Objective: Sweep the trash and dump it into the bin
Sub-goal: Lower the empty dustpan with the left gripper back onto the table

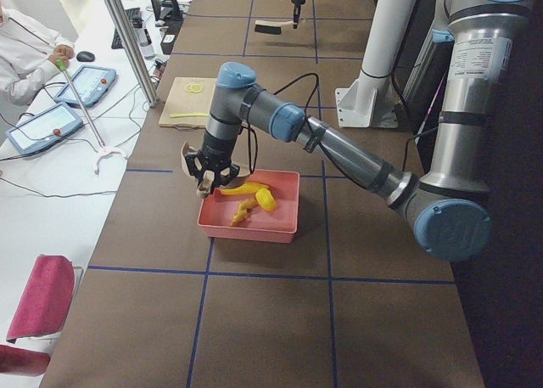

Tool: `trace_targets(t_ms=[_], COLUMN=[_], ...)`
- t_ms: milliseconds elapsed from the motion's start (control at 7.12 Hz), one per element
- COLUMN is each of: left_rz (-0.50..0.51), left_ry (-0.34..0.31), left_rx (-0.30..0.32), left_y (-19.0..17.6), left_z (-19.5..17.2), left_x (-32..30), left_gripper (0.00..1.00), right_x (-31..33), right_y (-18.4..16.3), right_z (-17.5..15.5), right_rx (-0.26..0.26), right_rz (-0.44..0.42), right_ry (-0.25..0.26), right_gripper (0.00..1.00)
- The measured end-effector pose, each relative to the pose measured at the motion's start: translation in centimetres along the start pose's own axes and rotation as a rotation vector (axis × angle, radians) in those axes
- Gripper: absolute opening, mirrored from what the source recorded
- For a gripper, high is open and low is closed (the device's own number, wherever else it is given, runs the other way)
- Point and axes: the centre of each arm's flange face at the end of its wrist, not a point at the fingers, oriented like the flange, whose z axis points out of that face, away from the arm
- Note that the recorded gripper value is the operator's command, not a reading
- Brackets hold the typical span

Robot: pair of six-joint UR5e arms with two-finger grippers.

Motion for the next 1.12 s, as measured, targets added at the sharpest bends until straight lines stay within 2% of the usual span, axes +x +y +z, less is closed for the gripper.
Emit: trace_targets(t_ms=[281,561,702,1123], left_rz=[0.030,-0.001,0.005,0.017], left_ry=[0.092,0.218,0.235,0.255], left_rx=[0.080,0.095,0.078,0.062], left_y=[-10.4,-21.2,-25.6,-34.1], left_z=[2.3,6.6,8.0,10.0], left_x=[1.7,8.0,11.1,17.6], left_gripper=[0.00,0.02,0.03,0.05], right_x=[-0.9,-1.6,-1.7,-1.3], right_y=[-0.7,-1.5,-1.9,-2.2], right_z=[0.6,1.5,2.1,2.9], right_rx=[0.002,0.005,0.005,0.003], right_rz=[0.001,0.007,0.010,0.017], right_ry=[-0.013,-0.020,-0.017,-0.007], right_gripper=[0.00,0.00,0.00,0.00])
